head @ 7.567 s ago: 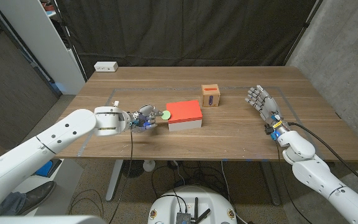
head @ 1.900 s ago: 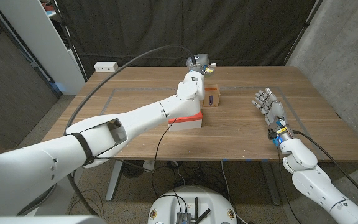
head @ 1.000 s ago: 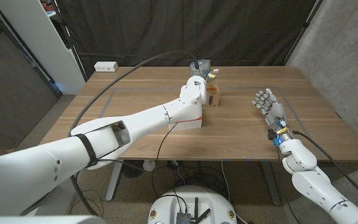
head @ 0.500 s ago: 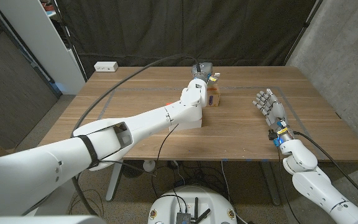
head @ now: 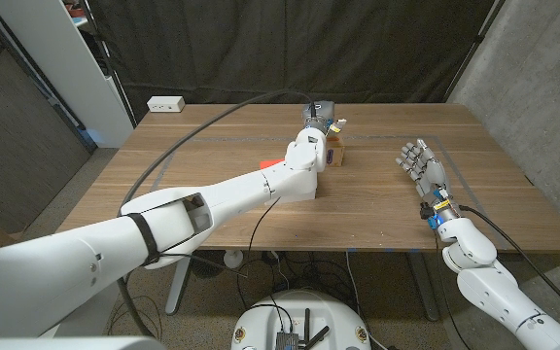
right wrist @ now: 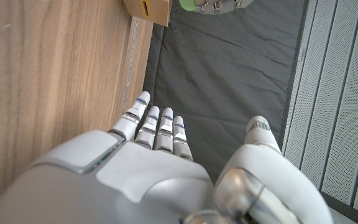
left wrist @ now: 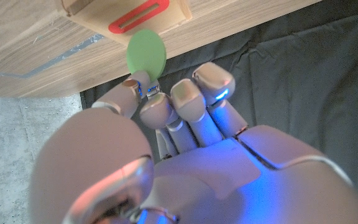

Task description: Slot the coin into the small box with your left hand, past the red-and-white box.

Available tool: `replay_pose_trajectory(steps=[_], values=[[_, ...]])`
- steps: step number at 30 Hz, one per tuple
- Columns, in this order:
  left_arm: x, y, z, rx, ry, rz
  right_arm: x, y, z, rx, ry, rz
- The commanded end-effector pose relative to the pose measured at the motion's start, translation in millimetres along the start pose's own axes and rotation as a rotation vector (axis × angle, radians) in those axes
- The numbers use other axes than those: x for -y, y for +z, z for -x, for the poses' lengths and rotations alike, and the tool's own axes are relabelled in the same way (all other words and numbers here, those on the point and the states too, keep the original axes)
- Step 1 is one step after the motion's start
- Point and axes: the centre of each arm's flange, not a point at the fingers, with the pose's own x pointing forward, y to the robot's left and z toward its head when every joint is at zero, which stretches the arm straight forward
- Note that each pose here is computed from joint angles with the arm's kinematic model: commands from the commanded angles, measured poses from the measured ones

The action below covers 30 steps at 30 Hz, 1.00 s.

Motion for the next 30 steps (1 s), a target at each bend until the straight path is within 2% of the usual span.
replay_pose_trajectory(steps=[1, 30], values=[[10.3, -1.9, -4.3, -0.003, -0.01, -0.003, 0.1, -1.7, -1.9, -0.007, -0.004, -0.002], [21.4, -4.4, -8.7, -0.012, -0.043, 0.012, 0.9, -5.9, -5.2, -0.009, -0.004, 0.0]])
